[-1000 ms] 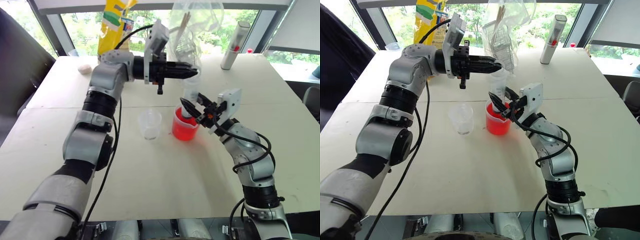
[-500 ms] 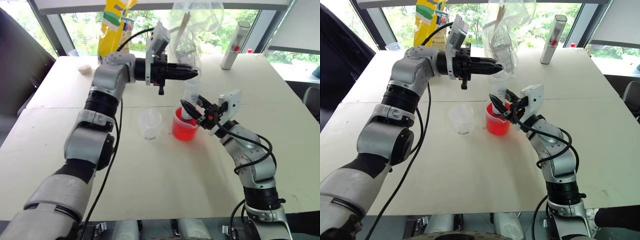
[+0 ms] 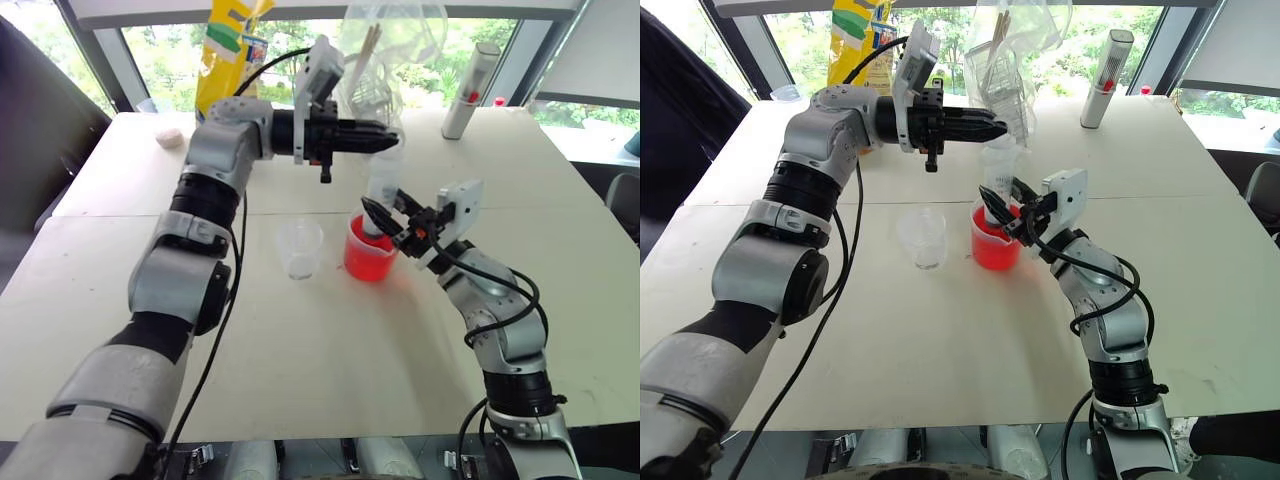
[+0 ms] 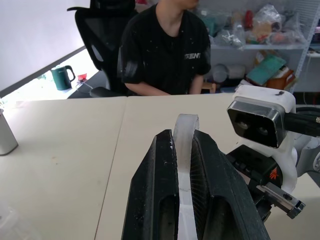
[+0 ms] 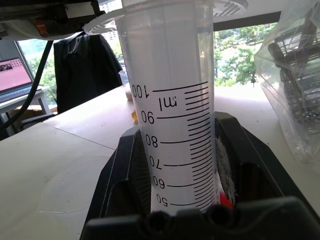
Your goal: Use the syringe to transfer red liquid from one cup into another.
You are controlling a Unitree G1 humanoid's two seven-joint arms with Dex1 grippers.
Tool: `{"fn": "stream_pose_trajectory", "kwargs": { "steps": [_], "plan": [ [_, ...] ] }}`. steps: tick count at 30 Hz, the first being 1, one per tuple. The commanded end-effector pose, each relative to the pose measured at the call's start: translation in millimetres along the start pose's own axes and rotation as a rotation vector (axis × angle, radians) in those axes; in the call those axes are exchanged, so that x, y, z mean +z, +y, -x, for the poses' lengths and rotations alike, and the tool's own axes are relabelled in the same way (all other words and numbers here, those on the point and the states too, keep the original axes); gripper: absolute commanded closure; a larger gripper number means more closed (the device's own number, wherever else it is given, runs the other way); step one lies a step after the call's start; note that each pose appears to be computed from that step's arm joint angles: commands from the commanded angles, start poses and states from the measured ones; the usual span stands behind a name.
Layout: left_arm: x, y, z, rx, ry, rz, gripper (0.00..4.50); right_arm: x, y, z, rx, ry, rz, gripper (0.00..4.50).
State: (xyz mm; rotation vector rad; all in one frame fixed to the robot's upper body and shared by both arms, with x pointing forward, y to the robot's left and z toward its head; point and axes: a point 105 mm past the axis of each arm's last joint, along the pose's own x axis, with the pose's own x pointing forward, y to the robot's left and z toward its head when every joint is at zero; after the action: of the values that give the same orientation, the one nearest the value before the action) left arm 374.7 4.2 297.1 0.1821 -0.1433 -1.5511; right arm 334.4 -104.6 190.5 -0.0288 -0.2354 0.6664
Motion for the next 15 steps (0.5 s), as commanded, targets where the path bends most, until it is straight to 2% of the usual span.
{"fn": "stream_pose_trajectory", "kwargs": {
  "steps": [1, 15],
  "plan": [
    [64.0, 4.4, 6.7, 0.059, -0.134, -0.180, 4.45, -18.4, 13.5, 0.0, 0.059, 0.062, -0.030, 3.10],
    [66.6, 5.7, 6.2, 0.067, -0.143, -0.190, 4.45, -16.0, 14.3, -1.7, 0.063, 0.057, -0.025, 3.10]
  ]
}}
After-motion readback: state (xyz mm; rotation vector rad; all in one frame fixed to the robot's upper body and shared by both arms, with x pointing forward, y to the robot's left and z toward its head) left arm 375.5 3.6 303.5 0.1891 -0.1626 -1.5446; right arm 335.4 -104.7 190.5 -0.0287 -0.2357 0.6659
